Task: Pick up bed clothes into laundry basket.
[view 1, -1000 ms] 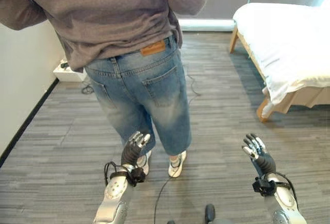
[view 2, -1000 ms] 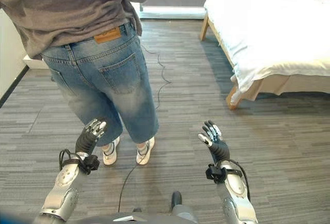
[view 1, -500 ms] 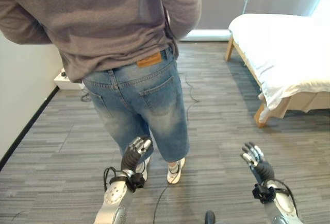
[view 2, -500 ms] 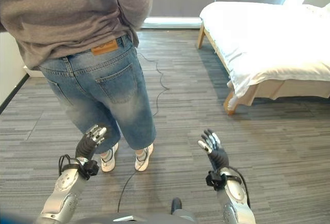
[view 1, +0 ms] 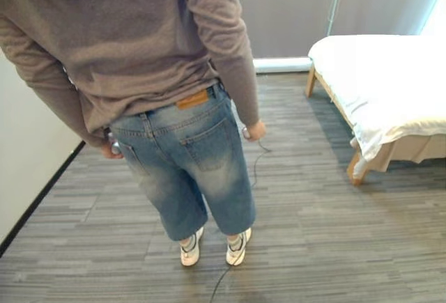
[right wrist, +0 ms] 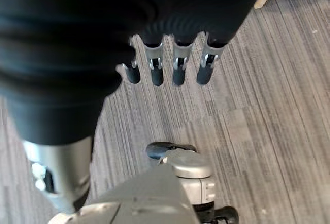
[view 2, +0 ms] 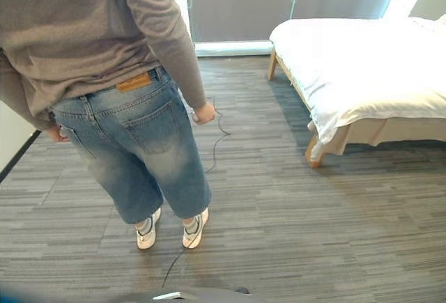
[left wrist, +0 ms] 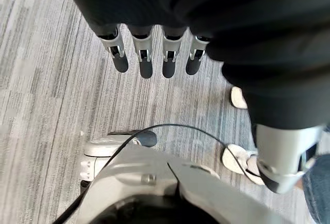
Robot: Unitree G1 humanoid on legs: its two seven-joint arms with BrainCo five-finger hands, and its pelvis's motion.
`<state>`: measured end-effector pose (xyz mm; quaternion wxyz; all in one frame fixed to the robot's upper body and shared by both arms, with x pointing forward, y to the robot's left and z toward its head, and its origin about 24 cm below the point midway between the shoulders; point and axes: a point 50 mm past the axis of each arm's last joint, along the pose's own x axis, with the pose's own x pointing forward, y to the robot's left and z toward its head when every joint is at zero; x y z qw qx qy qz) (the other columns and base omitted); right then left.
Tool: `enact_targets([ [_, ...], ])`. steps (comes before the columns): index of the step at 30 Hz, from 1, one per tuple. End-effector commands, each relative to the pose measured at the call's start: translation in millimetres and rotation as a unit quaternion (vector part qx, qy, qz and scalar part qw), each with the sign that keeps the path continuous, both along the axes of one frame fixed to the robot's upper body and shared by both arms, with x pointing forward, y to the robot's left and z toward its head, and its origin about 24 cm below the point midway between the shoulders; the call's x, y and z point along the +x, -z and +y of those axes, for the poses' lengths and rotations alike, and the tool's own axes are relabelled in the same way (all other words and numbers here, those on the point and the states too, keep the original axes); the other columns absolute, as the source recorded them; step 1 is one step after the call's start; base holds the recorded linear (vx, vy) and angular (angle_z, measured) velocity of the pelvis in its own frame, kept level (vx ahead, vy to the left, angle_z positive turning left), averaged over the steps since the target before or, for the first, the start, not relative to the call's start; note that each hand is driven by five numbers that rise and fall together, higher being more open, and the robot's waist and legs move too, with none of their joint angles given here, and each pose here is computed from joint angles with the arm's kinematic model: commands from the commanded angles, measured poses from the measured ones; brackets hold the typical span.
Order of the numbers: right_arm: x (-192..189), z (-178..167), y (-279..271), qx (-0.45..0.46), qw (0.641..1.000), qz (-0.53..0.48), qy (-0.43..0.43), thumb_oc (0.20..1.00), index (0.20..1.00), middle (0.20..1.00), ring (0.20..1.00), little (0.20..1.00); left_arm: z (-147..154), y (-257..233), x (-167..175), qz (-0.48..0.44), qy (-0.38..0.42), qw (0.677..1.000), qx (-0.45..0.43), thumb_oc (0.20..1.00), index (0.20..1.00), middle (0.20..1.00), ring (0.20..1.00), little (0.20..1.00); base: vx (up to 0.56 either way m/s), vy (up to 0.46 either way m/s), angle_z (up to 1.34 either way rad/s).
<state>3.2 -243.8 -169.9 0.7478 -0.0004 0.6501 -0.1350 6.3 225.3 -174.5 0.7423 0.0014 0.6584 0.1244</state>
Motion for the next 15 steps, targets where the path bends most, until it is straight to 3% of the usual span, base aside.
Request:
enact_targets([
  [1,24.9,-2.0,-1.2,-0.001,1.0,-0.029,-0.012,1.0,1.0,1.0,1.0,1.0,3.9,-3.0,36.1,-0.054,0.015,0.998,0.002,1.0,1.0,1.0,1.0,1.0,0.0,0.0,0.0],
  [15,40.9,8.4,-0.3,0.012,0.998,-0.052,-0.037,1.0,1.0,1.0,1.0,1.0,-0.9,-4.6,55.1,-0.081,0.051,0.995,-0.001,1.0,1.0,1.0,1.0,1.0,0.0,0.0,0.0],
])
